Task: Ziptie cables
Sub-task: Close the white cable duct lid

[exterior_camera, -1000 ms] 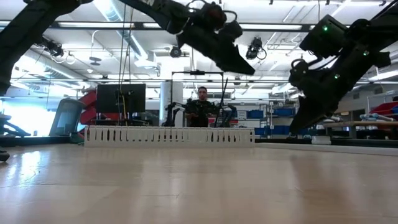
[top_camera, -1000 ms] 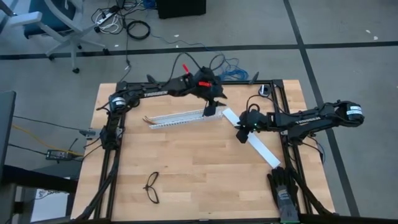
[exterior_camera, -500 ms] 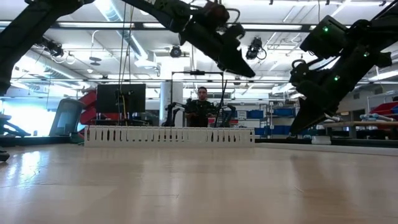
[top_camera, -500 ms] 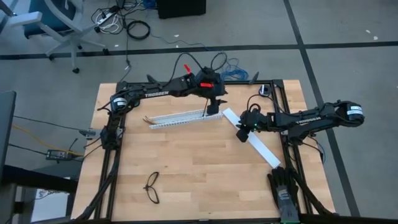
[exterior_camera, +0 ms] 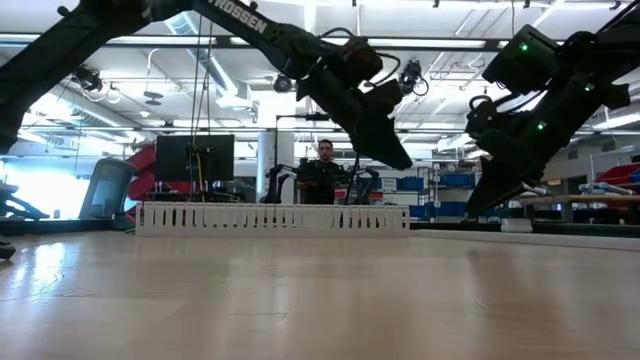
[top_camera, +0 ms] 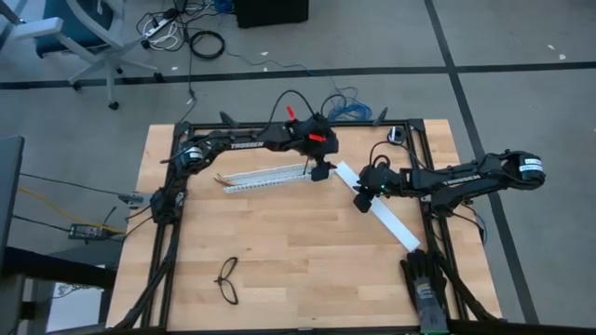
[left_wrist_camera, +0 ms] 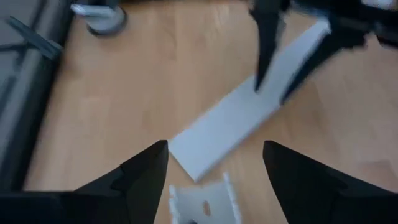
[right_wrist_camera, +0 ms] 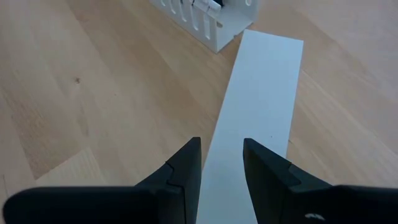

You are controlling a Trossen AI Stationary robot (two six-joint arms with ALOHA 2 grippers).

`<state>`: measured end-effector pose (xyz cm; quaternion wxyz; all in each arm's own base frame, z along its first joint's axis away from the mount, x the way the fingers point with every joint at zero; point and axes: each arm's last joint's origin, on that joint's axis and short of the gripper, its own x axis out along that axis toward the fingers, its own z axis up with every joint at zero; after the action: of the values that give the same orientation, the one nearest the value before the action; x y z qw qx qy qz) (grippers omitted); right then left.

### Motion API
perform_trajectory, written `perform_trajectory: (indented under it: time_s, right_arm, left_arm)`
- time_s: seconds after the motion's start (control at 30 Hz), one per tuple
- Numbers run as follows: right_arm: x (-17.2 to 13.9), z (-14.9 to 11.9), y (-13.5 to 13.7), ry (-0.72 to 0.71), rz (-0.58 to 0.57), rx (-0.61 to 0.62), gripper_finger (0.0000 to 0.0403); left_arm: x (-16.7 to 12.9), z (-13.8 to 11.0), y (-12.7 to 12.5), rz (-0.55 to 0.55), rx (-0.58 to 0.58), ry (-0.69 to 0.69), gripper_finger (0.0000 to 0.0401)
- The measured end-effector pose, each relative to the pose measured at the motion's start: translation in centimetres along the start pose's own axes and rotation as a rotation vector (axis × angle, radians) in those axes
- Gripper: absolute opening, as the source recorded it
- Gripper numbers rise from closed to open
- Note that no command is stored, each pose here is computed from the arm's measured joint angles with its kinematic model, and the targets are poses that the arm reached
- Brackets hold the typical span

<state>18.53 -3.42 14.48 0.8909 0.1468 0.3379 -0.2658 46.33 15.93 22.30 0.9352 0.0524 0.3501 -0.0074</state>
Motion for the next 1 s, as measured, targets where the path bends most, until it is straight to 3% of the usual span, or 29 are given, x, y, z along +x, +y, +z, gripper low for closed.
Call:
perform_trajectory:
  time_s: [0.5,1.0]
  right_arm:
    - [0.0,0.1,0.1,-0.014,0.006,0.005,0.0107]
    - [0.0,0.2,0.1,-0.017,0.007,0.005,0.0107]
  left_arm:
    - [2.8,-3.7,-0.1,-0.059,-0.008,0.199,0.0273]
    - [3.5,-3.9,0.1,-0.031,-0.016,0.183,0.0273]
